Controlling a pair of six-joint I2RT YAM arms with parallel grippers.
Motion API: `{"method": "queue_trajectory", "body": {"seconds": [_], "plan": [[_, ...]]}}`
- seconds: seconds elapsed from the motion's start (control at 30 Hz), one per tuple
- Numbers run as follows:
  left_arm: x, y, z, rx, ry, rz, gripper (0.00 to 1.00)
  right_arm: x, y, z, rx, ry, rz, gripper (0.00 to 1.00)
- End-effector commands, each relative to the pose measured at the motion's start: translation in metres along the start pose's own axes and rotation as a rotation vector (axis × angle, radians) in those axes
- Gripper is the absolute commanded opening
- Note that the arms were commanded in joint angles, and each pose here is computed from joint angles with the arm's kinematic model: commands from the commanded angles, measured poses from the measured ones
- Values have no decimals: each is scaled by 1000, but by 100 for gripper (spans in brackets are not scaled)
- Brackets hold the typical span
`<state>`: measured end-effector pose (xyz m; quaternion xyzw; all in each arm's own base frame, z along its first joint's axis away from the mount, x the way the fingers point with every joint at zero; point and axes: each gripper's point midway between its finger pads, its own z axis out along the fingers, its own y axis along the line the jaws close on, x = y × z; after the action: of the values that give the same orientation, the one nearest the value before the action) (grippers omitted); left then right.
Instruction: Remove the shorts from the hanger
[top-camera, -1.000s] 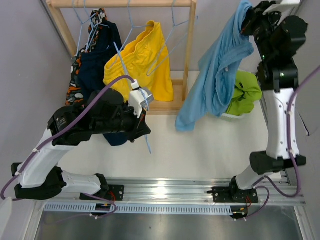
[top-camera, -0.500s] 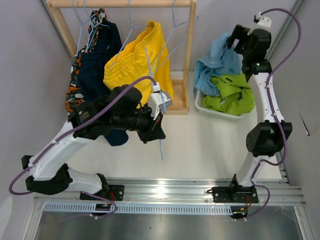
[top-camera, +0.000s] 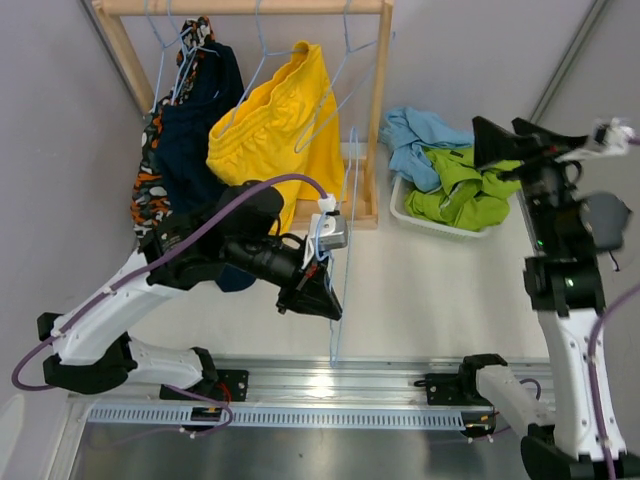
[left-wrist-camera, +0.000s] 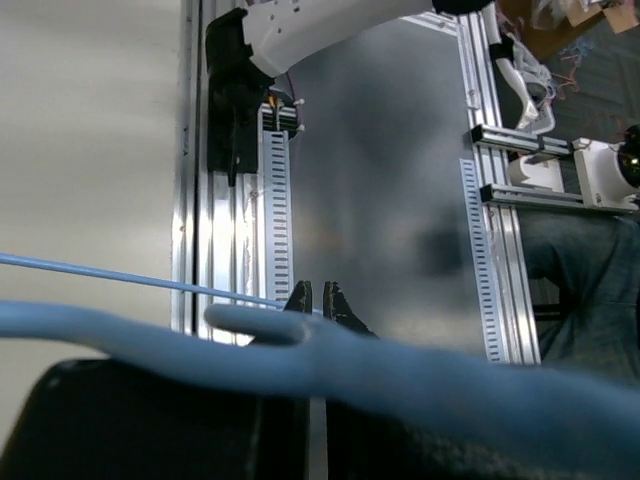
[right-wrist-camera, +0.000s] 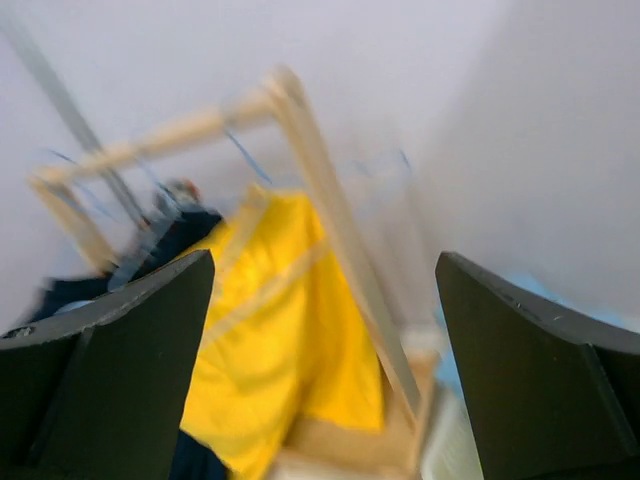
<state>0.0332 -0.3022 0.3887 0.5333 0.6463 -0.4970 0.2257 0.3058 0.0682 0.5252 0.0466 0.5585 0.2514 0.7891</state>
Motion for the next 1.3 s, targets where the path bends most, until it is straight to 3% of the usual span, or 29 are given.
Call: {"method": "queue_trajectory", "body": {"seconds": [0.0,0.07,0.2,0.4,0.47,0.7,0.93,1.27], "plan": [[-29,3,-31,-92,-90,101,0,0,29,-22,-126,8,99,99],[-53,10,-53,-178,-180,133,0,5,33,-34,-145,23,112,100],[-82,69,-87,-411,-299,35,0,26,29,-63,-132,62,139,99],[-115,142,-96,-481,-337,-38,0,49,29,-88,-132,131,170,99],[-118,172,-91,-455,-327,-83,0,54,28,-91,-130,148,169,99],[-148,202,-80,-277,-385,-118,0,61,25,-103,-121,173,131,100],[-168,205,-74,-137,-420,-103,0,68,20,-103,-116,186,104,99],[-211,196,-101,68,-531,-3,0,77,18,-102,-128,189,107,99]]}}
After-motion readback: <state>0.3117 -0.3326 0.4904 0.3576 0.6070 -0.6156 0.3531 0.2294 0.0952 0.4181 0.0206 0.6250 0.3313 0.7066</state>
